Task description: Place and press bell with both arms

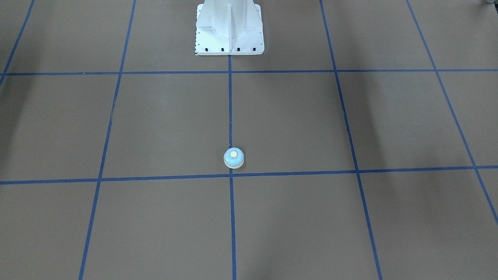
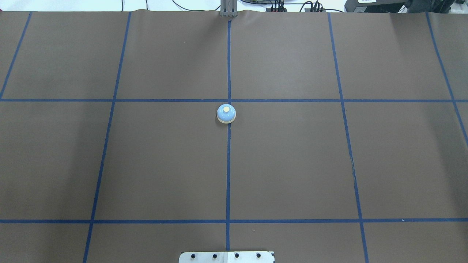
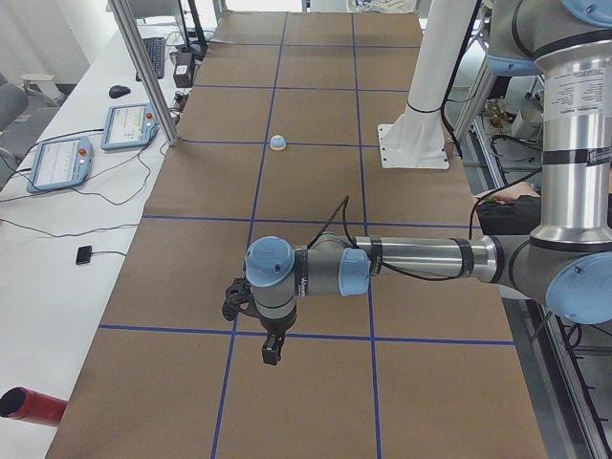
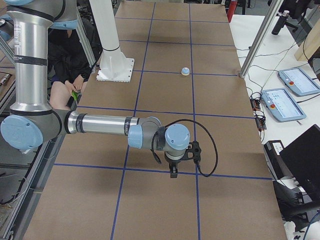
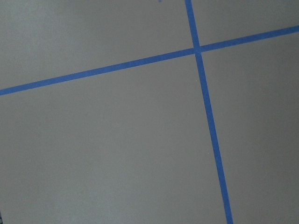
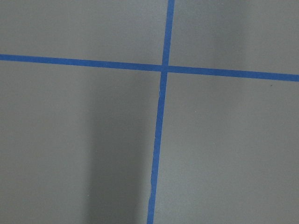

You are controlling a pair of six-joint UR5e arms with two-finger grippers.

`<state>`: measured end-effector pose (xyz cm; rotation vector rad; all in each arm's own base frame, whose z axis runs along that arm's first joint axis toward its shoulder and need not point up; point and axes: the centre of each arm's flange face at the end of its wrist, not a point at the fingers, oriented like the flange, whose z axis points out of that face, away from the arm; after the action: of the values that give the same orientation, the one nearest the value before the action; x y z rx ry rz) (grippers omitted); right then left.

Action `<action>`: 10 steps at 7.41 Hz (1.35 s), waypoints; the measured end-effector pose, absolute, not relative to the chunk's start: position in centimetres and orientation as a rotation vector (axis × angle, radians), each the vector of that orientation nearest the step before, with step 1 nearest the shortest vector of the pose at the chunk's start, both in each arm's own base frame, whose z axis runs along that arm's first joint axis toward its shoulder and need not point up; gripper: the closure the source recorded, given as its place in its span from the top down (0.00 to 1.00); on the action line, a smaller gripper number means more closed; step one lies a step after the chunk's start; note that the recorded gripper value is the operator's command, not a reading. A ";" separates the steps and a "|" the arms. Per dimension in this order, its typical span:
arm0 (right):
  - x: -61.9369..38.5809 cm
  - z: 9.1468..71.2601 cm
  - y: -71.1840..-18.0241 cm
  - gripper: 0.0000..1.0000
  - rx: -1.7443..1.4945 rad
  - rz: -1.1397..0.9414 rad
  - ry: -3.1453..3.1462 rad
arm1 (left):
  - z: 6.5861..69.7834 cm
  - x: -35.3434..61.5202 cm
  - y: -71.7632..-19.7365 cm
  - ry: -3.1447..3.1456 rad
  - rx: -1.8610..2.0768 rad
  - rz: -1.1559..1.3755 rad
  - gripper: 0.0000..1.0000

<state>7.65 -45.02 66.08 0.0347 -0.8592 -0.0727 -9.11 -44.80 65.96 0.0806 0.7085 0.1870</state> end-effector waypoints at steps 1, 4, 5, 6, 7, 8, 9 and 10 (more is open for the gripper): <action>7.7 66.2 -45.0 1.00 0.032 -0.072 -0.858 | 65.9 -9.1 -45.0 0.706 0.082 0.188 1.00; 7.7 66.9 -45.1 1.00 0.024 -0.069 -0.854 | 65.8 -9.1 -45.3 0.703 0.083 0.190 1.00; 7.7 67.0 -45.1 1.00 0.025 -0.069 -0.854 | 65.8 -9.1 -45.4 0.704 0.082 0.190 1.00; 7.7 66.9 -45.1 1.00 0.025 -0.069 -0.854 | 65.9 -9.0 -45.6 0.704 0.081 0.190 1.00; 7.7 67.0 -45.1 1.00 0.025 -0.069 -0.854 | 65.9 -9.0 -46.0 0.704 0.080 0.190 1.00; 7.7 67.0 -45.1 1.00 0.025 -0.069 -0.854 | 66.0 -9.0 -46.4 0.704 0.079 0.190 1.00; 7.7 67.0 -45.1 1.00 0.025 -0.069 -0.854 | 66.0 -9.1 -46.7 0.704 0.079 0.191 1.00; 7.7 67.0 -45.1 1.00 0.026 -0.069 -0.854 | 66.0 -9.1 -46.8 0.704 0.080 0.191 1.00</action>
<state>7.69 -45.14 66.96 0.0255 -0.8539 -0.0692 -9.06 -46.83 66.01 0.0797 0.7039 0.1915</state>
